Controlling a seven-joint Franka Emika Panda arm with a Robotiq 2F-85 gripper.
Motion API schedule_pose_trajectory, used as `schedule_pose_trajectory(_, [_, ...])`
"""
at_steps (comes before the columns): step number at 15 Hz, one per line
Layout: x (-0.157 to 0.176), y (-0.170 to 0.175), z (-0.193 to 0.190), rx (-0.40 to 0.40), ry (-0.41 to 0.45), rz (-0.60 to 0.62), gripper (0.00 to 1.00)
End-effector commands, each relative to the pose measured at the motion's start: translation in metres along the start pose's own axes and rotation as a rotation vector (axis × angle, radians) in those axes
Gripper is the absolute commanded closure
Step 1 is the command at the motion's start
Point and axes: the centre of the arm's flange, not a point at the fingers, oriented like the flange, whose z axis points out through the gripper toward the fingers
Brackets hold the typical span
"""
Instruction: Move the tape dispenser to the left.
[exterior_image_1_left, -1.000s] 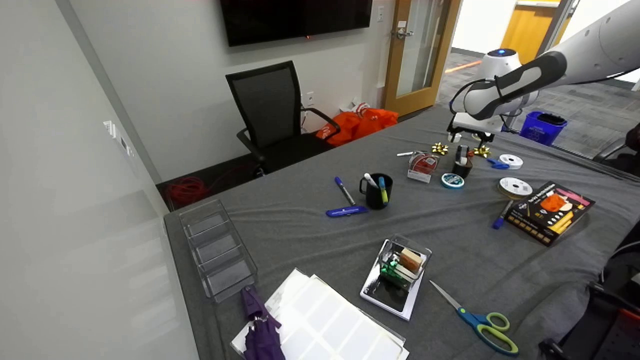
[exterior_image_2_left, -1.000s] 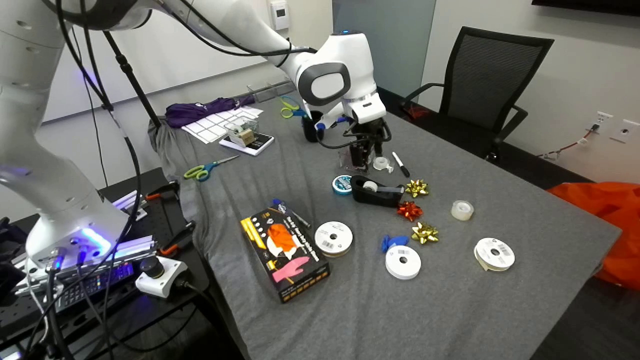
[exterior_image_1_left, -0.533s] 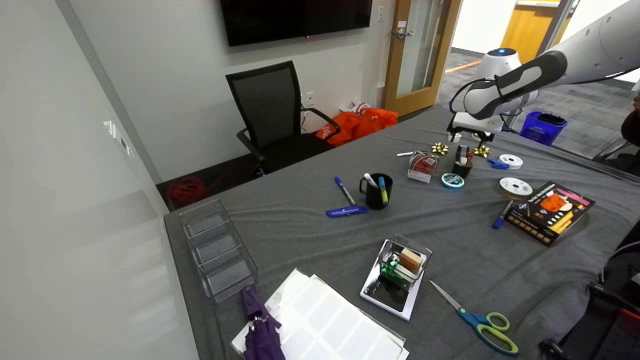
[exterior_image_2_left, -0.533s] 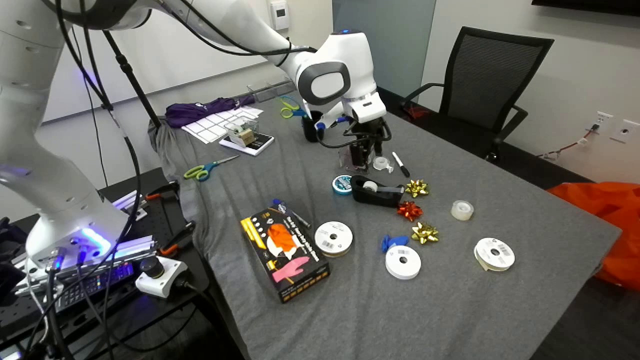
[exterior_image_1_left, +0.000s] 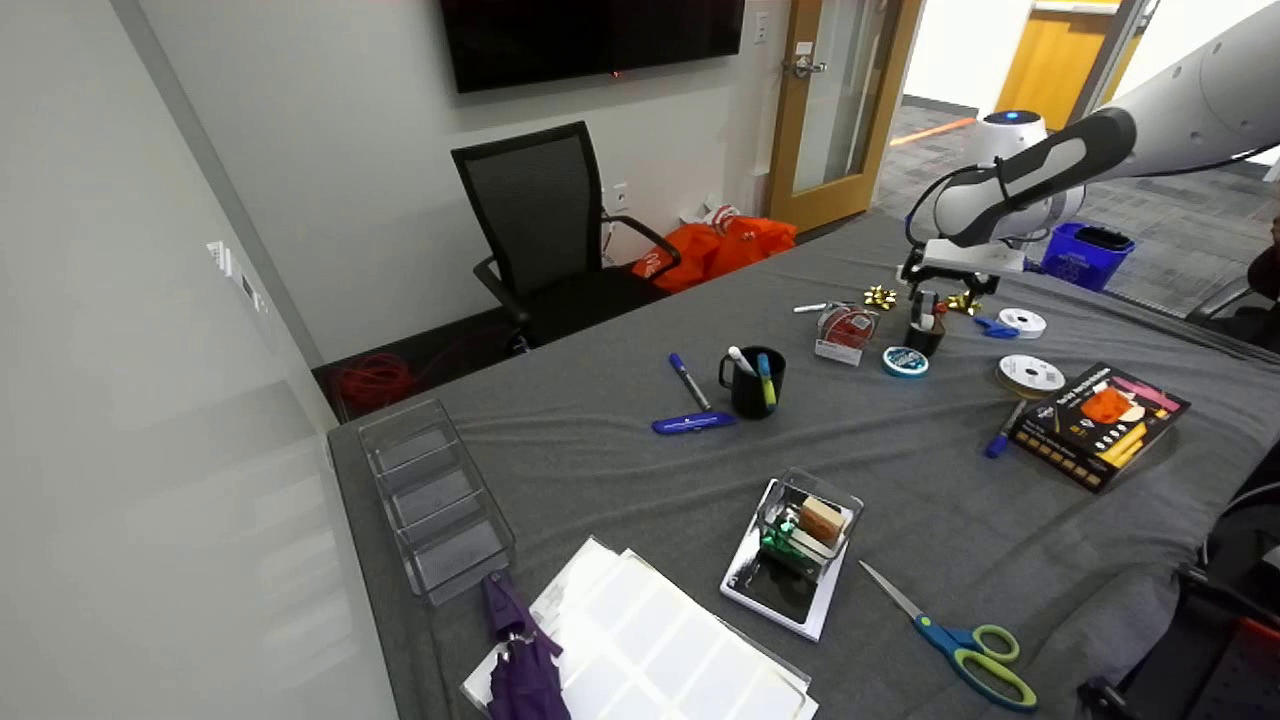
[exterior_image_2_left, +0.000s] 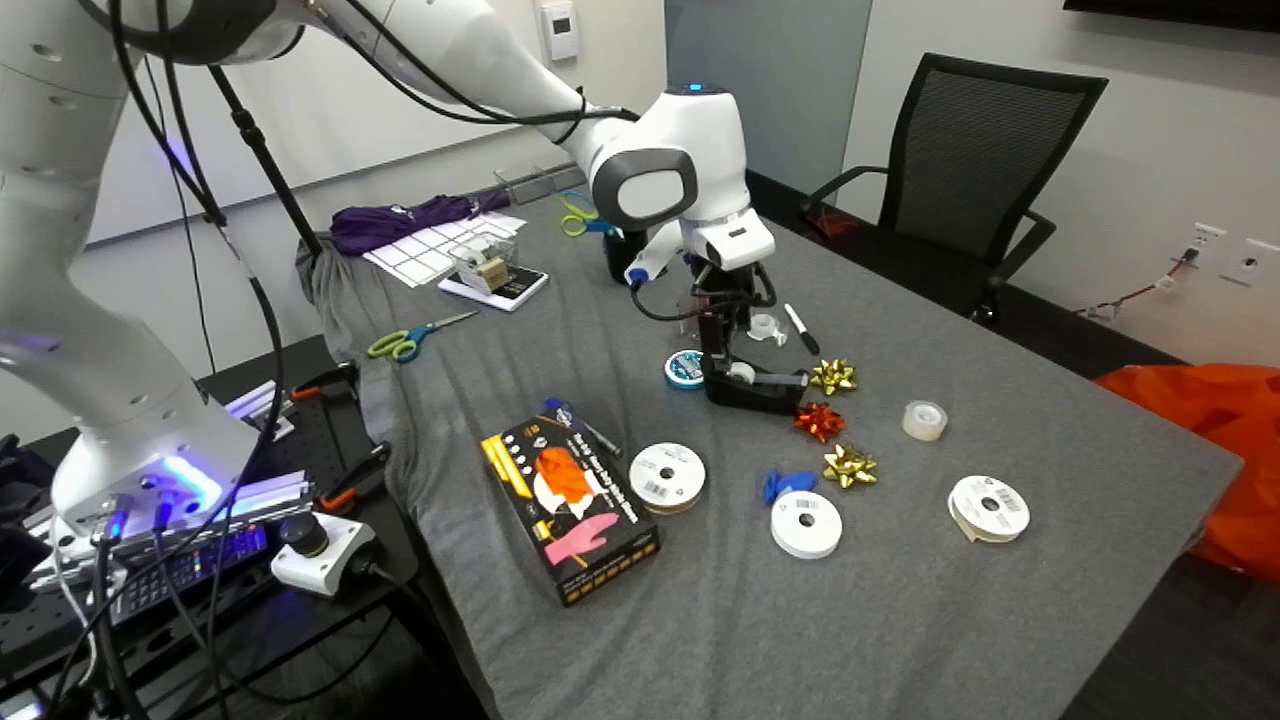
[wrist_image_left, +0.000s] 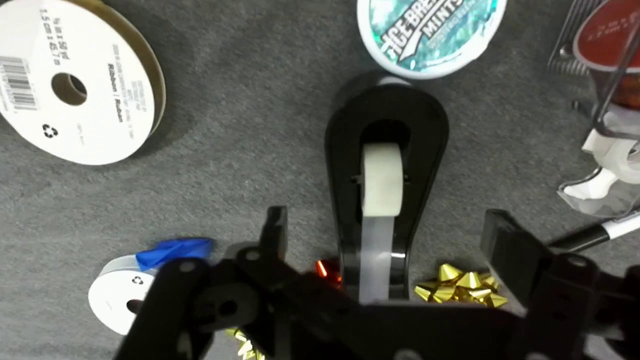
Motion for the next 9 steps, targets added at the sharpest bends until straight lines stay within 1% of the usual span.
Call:
schedule_pose_trajectory(1, [-0.017, 0.010, 0.024, 0.071, -0.087, -0.005, 0.00])
schedule_pose_trajectory(4, [-0.030, 0.011, 0.040, 0.128, -0.131, 0.006, 0.00])
schedule_pose_trajectory(7, [-0.036, 0.009, 0.053, 0.171, -0.147, 0.019, 0.00])
schedule_pose_trajectory(9, [-0.036, 0.010, 0.058, 0.184, -0.151, 0.020, 0.00])
